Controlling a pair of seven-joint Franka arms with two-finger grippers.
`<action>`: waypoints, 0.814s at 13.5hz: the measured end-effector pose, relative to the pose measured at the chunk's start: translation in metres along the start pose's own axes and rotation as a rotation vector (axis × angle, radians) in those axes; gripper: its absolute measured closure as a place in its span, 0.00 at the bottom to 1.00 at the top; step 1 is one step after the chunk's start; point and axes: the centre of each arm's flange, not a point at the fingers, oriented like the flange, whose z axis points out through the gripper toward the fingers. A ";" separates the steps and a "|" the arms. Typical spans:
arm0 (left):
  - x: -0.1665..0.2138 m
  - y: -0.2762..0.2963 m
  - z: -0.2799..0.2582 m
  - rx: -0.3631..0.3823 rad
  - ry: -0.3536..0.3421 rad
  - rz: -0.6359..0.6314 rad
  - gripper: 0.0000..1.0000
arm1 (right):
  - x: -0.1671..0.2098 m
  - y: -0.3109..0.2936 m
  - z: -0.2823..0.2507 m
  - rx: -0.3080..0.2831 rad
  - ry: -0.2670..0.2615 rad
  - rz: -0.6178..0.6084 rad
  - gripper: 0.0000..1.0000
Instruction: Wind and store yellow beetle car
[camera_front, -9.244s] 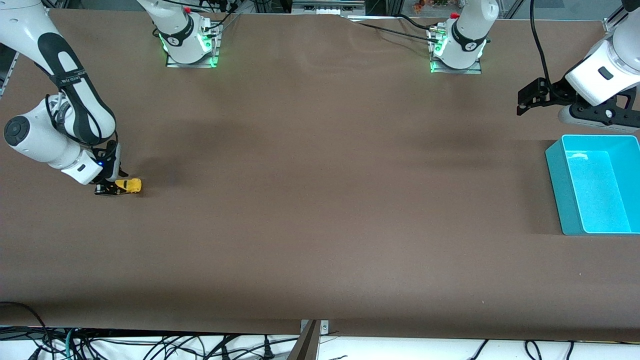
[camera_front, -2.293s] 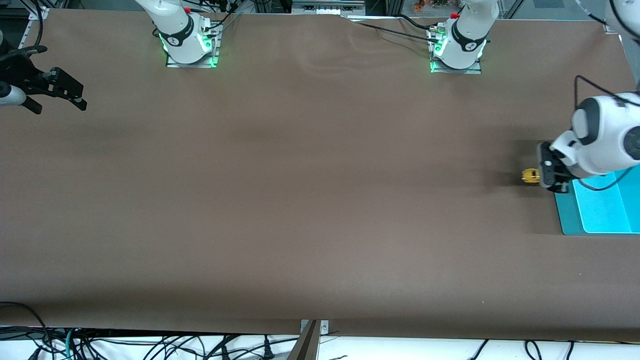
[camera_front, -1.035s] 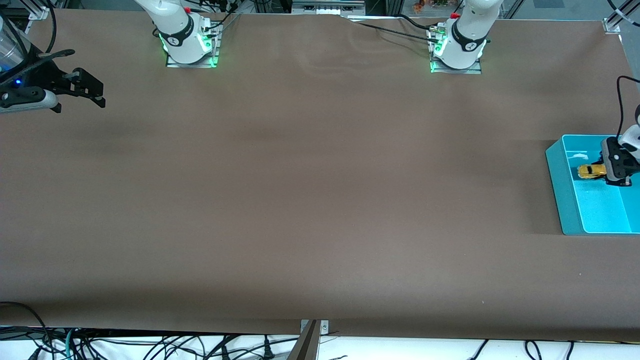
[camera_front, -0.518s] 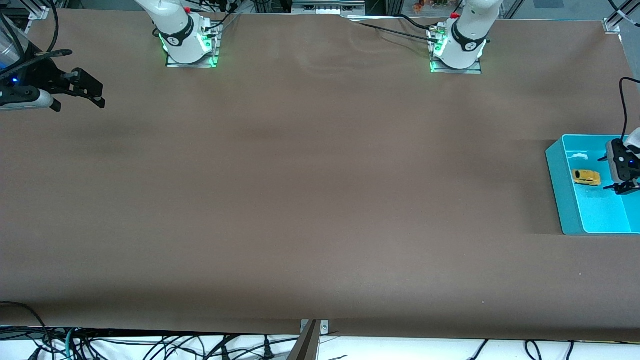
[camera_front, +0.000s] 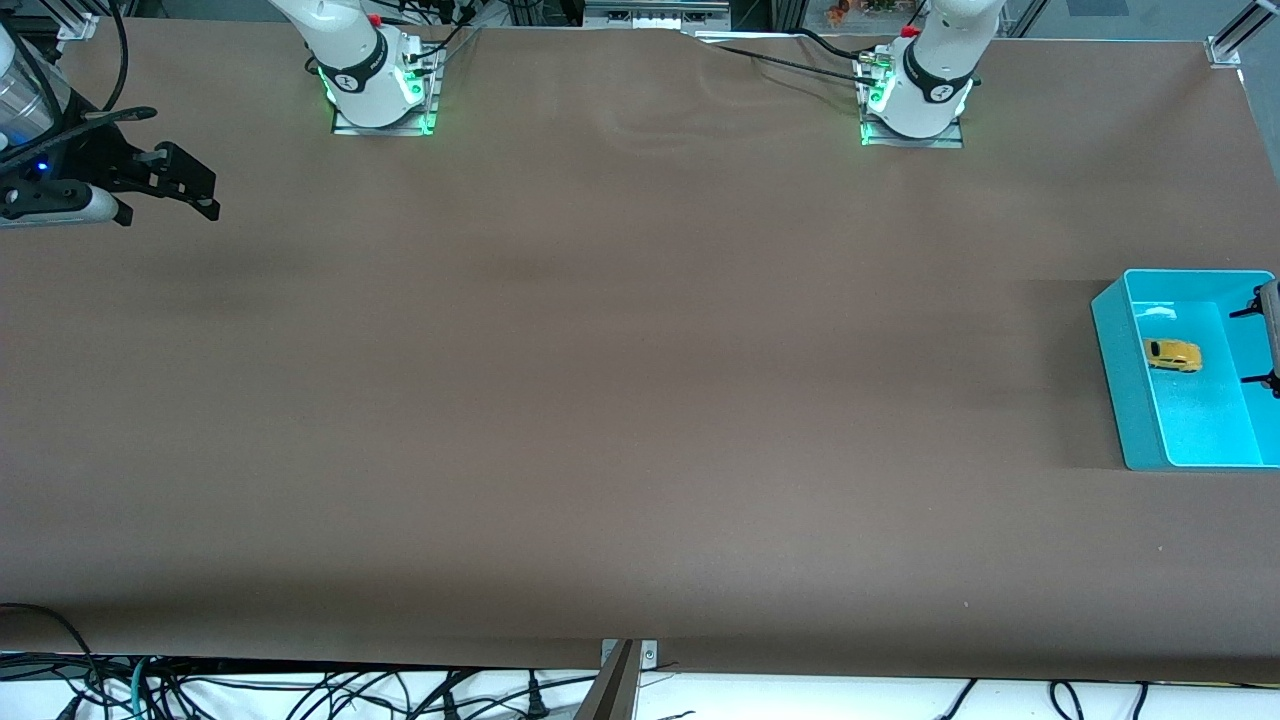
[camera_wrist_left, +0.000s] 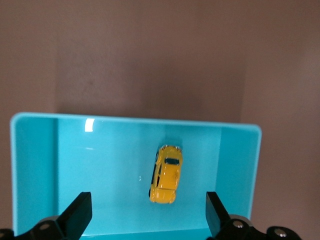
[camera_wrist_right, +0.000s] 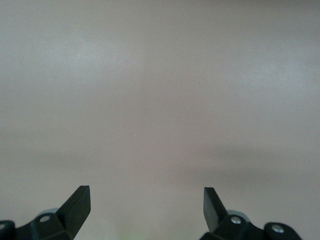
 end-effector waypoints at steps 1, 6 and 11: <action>0.018 -0.003 -0.014 -0.025 -0.003 -0.035 0.00 | 0.004 0.000 -0.001 0.001 0.004 0.000 0.00; 0.142 -0.026 -0.046 -0.045 -0.005 -0.189 0.00 | 0.016 0.000 0.002 0.005 0.000 -0.003 0.00; 0.220 -0.033 -0.039 -0.082 0.056 -0.363 0.00 | 0.017 -0.002 0.001 0.005 0.002 -0.007 0.00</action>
